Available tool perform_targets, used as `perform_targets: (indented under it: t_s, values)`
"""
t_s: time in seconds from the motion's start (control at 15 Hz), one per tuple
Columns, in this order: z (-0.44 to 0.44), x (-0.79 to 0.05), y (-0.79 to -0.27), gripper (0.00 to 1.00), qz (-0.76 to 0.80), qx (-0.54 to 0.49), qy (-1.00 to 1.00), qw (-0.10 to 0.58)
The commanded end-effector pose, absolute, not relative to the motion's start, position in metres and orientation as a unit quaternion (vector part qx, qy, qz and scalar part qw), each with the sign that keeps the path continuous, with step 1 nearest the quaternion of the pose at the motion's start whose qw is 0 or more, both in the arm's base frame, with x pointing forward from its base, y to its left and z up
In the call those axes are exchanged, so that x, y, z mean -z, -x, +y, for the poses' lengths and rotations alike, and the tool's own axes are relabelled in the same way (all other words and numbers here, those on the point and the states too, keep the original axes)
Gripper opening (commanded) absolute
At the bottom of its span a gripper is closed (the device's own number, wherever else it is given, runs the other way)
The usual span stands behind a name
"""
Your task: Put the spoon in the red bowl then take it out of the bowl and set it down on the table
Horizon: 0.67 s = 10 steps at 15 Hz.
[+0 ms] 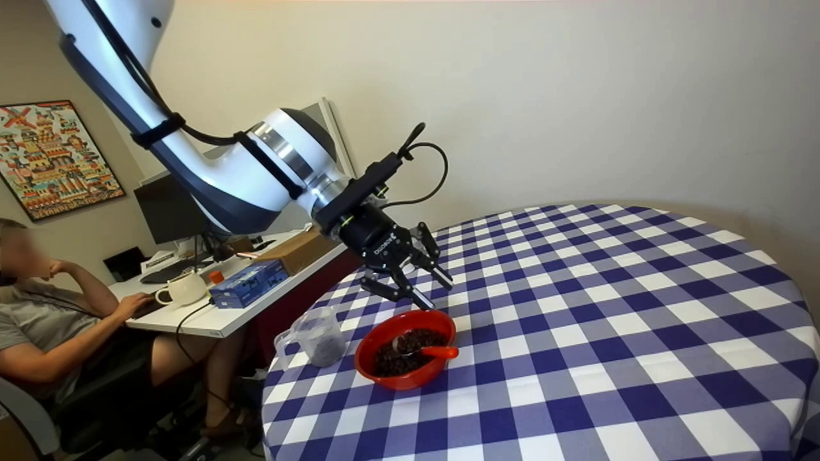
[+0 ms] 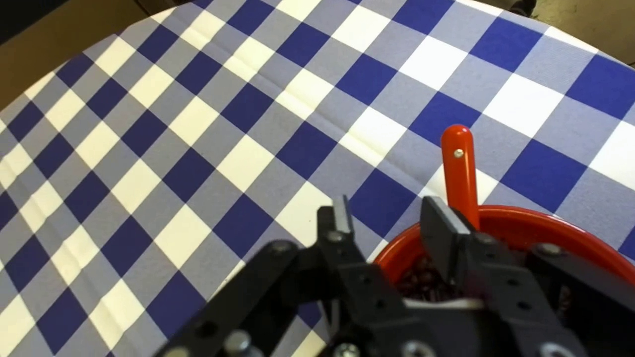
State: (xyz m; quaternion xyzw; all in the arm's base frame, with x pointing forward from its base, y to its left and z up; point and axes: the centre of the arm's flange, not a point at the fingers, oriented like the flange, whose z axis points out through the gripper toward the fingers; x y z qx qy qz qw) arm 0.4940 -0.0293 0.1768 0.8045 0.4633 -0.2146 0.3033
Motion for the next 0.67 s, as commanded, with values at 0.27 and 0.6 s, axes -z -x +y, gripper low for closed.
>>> perform_targets:
  t_s: [0.27,0.6]
  values:
    - [-0.048,-0.211,-0.515,0.99,0.426,0.191,-0.831,0.304]
    - [-0.075,-0.208,-0.499,1.0,0.395,0.231,-0.837,0.3]
